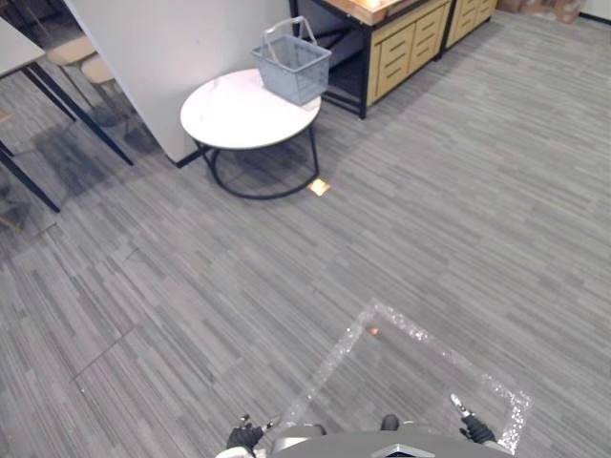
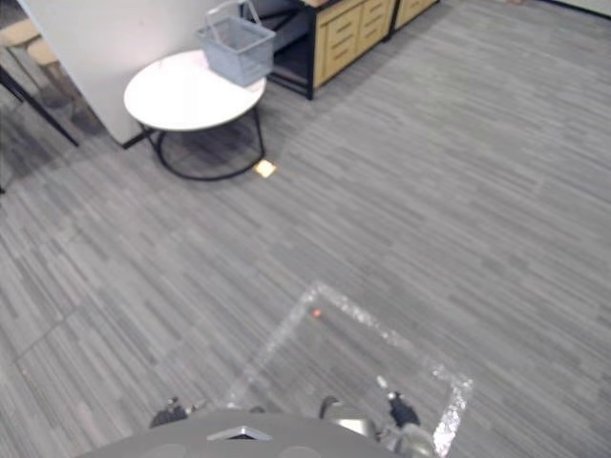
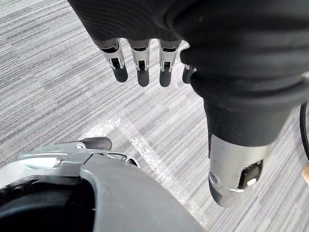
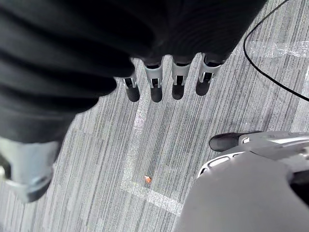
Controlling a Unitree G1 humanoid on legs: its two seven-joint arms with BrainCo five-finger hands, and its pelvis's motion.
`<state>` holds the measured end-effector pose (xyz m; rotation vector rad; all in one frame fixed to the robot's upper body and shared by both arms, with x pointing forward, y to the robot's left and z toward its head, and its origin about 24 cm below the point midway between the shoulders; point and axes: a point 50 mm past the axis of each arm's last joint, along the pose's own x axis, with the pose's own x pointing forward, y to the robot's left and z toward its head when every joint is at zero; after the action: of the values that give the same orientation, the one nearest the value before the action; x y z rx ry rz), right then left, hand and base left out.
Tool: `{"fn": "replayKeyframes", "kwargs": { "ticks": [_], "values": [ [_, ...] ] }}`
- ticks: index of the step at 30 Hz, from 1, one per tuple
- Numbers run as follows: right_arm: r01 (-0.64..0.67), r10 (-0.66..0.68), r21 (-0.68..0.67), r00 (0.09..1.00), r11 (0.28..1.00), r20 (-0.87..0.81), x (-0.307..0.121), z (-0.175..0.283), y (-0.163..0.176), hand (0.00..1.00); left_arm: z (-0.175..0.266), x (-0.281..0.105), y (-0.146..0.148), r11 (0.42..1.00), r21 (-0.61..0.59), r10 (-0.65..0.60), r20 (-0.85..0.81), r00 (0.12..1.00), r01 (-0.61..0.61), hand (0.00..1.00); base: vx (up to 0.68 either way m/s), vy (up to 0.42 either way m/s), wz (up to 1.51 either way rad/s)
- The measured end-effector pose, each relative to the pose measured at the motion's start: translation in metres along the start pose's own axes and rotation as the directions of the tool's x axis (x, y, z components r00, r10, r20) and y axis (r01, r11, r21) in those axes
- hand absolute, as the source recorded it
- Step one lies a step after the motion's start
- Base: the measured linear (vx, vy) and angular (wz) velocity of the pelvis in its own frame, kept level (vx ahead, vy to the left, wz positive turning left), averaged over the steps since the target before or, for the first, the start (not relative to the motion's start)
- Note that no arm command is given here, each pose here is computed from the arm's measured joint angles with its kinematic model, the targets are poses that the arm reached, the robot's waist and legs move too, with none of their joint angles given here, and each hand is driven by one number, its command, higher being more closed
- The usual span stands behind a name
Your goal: Pick vegetable in the basket
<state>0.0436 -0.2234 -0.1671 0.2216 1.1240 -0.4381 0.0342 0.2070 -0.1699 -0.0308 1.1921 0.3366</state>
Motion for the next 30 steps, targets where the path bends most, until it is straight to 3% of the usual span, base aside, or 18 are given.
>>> {"fn": "replayKeyframes", "kwargs": {
  "ticks": [11,17,22,30],
  "values": [
    [0.026,-0.026,0.040,1.000,0.999,0.002,0.001,0.001,0.000,0.00,0.007,0.002,0.000,0.999,0.035,0.000,0.019,1.000,-0.001,0.00,-0.01,-0.022,0.04],
    [-0.017,0.012,0.070,0.998,0.997,0.066,0.008,0.028,0.021,0.00,0.041,0.009,0.002,0.999,0.021,0.035,0.106,0.994,-0.037,0.00,-0.01,-0.053,-0.10],
    [-0.022,0.025,-0.054,0.998,0.998,0.049,0.008,0.025,0.014,0.00,0.041,0.006,0.006,0.986,-0.154,0.081,0.129,0.988,-0.061,0.00,0.10,-0.109,0.10],
    [-0.054,0.078,-0.148,0.983,0.987,0.165,0.016,0.079,0.032,0.00,0.018,0.003,0.004,0.985,-0.162,0.071,0.053,0.996,-0.061,0.00,0.33,0.092,-0.19]
  ]
}}
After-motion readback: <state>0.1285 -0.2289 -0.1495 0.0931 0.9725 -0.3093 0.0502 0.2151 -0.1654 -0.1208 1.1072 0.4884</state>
